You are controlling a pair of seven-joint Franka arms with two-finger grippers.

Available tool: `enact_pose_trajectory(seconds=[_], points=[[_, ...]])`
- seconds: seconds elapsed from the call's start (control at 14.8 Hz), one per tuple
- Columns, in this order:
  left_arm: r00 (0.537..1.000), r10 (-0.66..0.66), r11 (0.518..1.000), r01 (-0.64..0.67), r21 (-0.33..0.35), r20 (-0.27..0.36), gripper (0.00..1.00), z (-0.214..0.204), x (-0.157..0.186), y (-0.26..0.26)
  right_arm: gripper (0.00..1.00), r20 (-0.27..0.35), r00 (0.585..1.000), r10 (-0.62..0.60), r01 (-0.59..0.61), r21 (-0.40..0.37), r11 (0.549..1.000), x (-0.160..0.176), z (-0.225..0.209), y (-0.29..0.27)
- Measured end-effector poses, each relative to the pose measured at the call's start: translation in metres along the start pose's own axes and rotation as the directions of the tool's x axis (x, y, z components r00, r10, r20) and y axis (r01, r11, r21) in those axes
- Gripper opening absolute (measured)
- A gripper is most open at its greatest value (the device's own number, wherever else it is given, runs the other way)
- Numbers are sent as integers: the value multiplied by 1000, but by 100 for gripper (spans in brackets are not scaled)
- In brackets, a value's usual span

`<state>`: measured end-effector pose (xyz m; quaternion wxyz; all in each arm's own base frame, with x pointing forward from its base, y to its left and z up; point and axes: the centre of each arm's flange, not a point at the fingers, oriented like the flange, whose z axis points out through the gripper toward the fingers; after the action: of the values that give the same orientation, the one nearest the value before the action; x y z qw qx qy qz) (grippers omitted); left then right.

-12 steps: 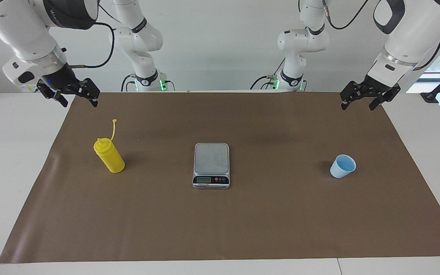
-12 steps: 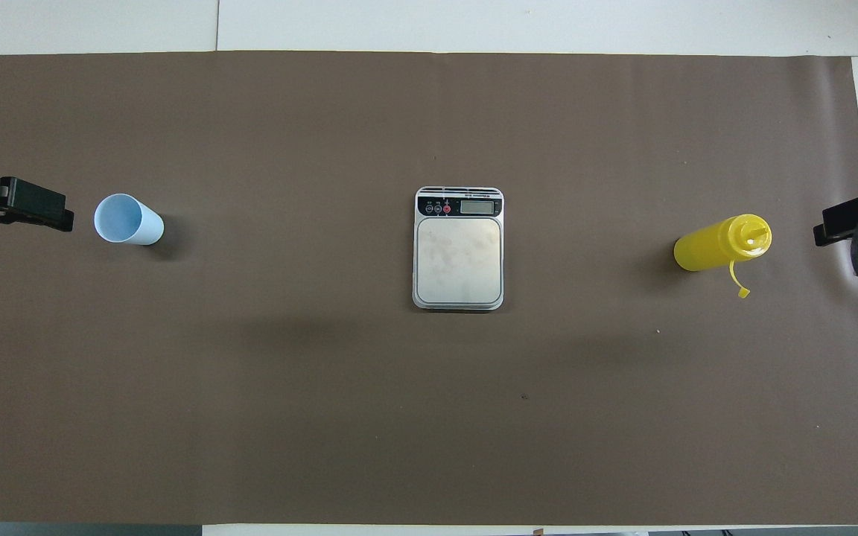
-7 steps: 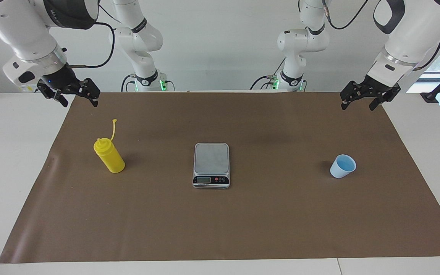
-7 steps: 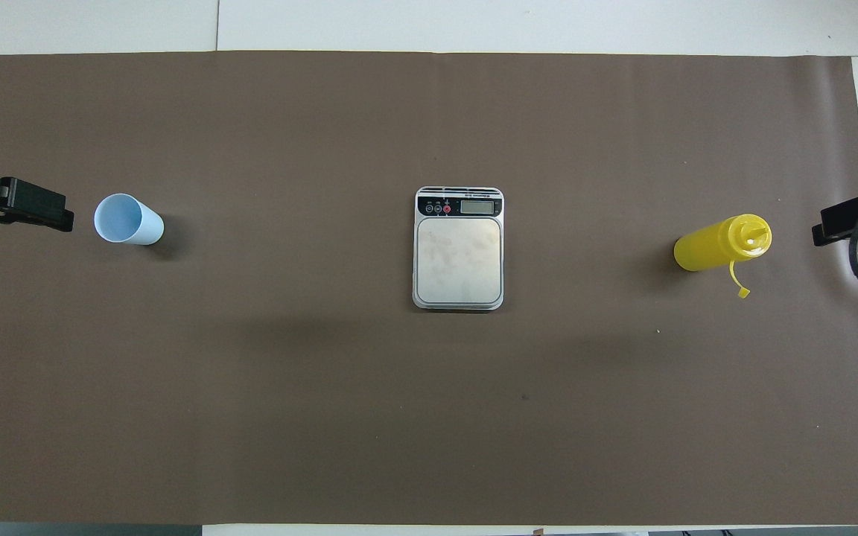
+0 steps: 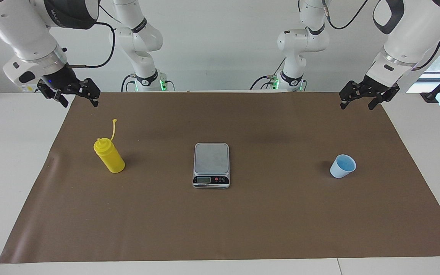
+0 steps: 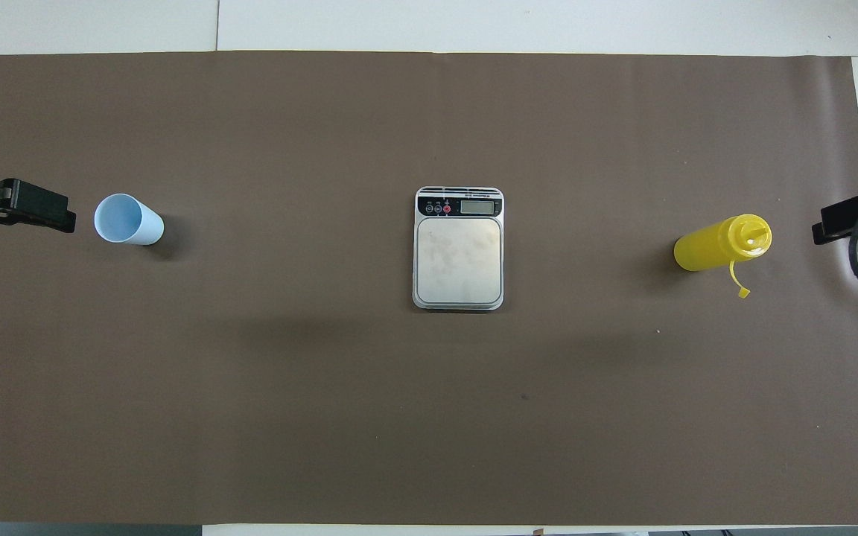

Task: Pour seasoning into cup on scale with both arms

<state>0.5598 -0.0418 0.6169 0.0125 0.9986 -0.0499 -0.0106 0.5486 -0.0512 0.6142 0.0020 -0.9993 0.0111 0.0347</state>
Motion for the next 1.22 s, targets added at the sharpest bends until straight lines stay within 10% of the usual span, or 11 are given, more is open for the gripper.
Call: enact_pose_trajectory(seconds=[0.47,0.68,1.22], points=[[996,25,1000,-24,10,-89,100,77,20,-38,100,-47,997,60,-60,5,998,3,-4,26],[995,30,999,-29,14,-96,100,125,34,-49,100,-38,963,267,-263,78,962,2,-4,33],[993,-29,999,31,19,-119,100,223,47,-95,100,319,637,702,-770,226,596,28,53,142]])
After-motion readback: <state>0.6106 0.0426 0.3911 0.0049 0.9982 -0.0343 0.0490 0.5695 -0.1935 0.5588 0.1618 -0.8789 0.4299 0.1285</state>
